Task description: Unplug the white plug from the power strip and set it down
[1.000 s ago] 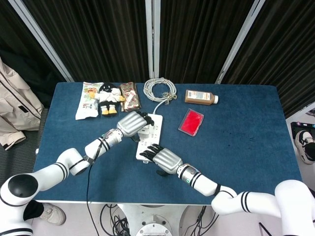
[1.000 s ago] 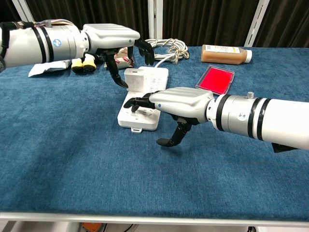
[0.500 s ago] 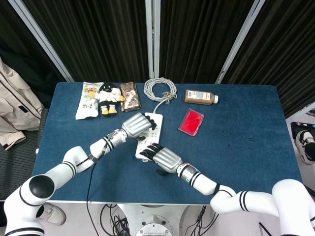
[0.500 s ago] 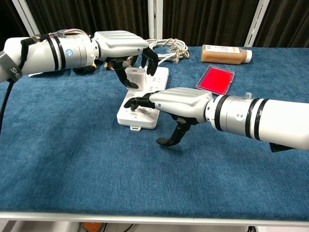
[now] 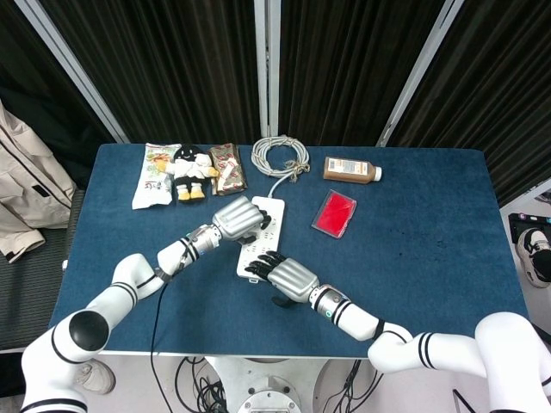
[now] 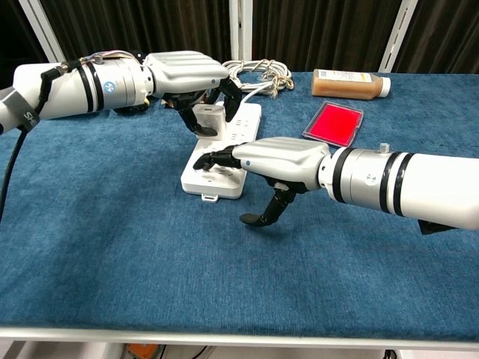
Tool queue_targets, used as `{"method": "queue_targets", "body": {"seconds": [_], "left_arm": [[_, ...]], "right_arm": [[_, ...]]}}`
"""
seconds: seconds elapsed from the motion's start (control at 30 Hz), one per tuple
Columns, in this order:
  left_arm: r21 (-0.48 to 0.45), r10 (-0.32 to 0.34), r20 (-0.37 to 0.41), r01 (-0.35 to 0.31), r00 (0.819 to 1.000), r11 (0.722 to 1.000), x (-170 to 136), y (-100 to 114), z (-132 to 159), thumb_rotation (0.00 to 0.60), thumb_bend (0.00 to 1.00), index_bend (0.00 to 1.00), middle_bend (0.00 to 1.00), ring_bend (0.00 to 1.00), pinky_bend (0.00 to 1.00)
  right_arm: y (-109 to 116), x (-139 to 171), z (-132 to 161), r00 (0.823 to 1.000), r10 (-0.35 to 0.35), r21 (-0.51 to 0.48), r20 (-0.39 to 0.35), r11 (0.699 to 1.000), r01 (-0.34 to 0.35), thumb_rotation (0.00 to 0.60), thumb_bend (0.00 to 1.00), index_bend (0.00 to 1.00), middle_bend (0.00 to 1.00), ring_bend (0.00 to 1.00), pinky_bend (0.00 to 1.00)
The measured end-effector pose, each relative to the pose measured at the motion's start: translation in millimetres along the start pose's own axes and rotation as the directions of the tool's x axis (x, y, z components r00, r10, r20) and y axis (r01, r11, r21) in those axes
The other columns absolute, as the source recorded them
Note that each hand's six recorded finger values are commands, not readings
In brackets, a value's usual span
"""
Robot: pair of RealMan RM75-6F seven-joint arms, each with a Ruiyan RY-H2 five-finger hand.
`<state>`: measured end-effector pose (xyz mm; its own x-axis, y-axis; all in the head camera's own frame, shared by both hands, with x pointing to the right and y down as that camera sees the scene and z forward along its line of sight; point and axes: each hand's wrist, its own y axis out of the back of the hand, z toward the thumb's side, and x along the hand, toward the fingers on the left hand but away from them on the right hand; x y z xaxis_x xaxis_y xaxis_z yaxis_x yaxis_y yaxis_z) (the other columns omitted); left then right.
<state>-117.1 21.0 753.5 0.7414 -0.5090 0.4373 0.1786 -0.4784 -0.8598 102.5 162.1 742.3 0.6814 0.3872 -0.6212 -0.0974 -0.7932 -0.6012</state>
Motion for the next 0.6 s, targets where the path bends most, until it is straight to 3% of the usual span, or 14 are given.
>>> {"method": "queue_targets", "body": {"seconds": [0.23, 0.6], "left_arm": [[-0.047, 0.036, -0.018, -0.037, 0.999, 0.998, 0, 1, -3, 0.6, 0.43, 0.68, 0.75, 0.7, 0.8], [-0.117, 0.102, -0.06, -0.109, 0.993, 0.987, -6, 8, -17, 0.6, 0.43, 0.68, 0.76, 0.71, 0.81]], "right_arm": [[-1, 0, -1, 1.0, 0.006, -0.005, 0.001, 1.0, -0.006, 0.6, 0.3, 0.1, 0.16, 0.0, 0.03], [-2, -2, -2, 1.0, 0.016, -0.01, 0.002, 1.0, -0.016, 0.6, 0.31, 0.1, 0.17, 0.0, 0.03]]}}
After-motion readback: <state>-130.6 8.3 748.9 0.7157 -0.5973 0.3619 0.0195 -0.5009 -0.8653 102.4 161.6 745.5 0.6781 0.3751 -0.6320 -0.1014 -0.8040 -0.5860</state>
